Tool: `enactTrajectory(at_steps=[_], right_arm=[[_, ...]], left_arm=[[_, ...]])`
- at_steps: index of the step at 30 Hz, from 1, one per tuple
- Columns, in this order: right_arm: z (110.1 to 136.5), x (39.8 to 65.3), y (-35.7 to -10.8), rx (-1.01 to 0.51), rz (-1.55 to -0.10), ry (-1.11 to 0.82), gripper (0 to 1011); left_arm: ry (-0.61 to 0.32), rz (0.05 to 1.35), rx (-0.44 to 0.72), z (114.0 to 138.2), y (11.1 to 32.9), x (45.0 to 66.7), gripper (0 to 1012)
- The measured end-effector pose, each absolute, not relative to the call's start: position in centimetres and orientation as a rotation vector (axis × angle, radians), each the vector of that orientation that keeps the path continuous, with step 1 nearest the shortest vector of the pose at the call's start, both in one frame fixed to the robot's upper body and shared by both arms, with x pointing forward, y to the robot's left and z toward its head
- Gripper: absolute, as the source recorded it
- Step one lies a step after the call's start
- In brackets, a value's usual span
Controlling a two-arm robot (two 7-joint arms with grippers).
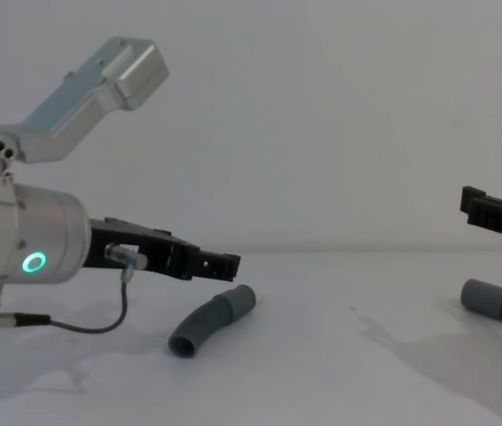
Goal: Use both hands to pick up one end of the pipe from the table, align the ends, and insert them.
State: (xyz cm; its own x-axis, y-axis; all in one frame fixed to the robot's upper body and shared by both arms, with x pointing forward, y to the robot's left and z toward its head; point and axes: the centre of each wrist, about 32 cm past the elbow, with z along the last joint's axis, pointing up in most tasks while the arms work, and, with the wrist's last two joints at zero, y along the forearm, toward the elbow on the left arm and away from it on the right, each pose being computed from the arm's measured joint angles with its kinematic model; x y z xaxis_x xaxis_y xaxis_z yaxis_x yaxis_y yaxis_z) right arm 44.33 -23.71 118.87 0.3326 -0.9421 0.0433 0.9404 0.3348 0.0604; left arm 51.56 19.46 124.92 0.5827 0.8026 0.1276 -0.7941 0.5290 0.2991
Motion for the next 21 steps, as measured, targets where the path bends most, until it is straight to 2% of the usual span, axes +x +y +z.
enactTrajectory(at_steps=[21], right_arm=[[118.9, 44.3, -23.7, 0.026, -1.229, -0.075, 1000]], left_arm=[[0.092, 0.907, 0.444, 125.8, 18.7, 53.8, 1002]])
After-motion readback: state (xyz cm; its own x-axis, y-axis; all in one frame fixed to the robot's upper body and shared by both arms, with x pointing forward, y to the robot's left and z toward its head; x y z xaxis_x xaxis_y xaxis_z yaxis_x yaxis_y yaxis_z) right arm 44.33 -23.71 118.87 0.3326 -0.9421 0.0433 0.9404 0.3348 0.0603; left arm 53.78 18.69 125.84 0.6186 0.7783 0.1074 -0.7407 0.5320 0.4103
